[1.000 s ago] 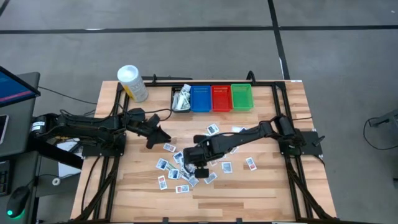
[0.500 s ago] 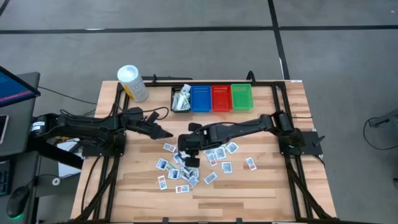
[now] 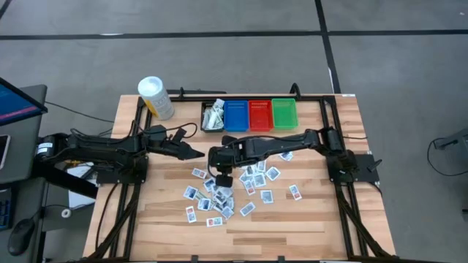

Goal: Pick & Place First Aid Supplies
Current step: Put the green bandage pack in the black bin

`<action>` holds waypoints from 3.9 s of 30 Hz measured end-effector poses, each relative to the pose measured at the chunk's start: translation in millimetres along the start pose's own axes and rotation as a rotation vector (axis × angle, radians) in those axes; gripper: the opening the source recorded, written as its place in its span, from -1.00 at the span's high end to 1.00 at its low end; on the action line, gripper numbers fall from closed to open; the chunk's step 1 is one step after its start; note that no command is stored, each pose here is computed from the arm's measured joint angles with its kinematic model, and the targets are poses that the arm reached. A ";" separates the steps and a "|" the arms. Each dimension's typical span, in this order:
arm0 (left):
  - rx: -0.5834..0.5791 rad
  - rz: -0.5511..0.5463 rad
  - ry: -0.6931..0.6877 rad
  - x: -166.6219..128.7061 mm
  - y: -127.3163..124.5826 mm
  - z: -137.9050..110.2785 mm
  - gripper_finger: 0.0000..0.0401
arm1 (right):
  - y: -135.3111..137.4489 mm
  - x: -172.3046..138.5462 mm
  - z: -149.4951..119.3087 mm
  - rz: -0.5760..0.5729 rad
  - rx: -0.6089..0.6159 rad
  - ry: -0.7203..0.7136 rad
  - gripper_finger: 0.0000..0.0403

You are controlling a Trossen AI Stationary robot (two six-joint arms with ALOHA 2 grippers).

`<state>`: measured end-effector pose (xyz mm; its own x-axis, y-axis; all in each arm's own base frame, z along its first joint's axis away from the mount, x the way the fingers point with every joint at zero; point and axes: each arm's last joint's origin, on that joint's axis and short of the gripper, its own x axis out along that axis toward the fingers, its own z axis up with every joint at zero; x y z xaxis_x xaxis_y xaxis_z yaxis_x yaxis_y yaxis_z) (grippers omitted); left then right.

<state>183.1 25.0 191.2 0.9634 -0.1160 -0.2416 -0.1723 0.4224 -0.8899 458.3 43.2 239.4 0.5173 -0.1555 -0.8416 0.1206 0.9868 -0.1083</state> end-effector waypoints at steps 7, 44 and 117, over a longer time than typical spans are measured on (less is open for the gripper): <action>0.009 0.007 -0.012 0.0 0.2 0.3 0.29 | -4.9 1.0 5.7 -0.001 -0.048 -0.050 0.68; 0.018 0.011 -0.018 1.2 -1.6 -3.2 0.29 | -18.3 2.1 15.1 -0.116 -0.058 -0.133 0.67; 0.373 0.040 -0.044 1.8 -2.1 -4.8 0.97 | -5.0 -7.5 -5.6 -0.110 -0.001 0.047 -0.29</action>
<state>184.2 19.6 190.9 0.9668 -0.0577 -0.2490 -0.1309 0.7249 -0.6763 449.0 39.6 243.3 0.4608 -0.2606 -0.8484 0.1734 0.9639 -0.2019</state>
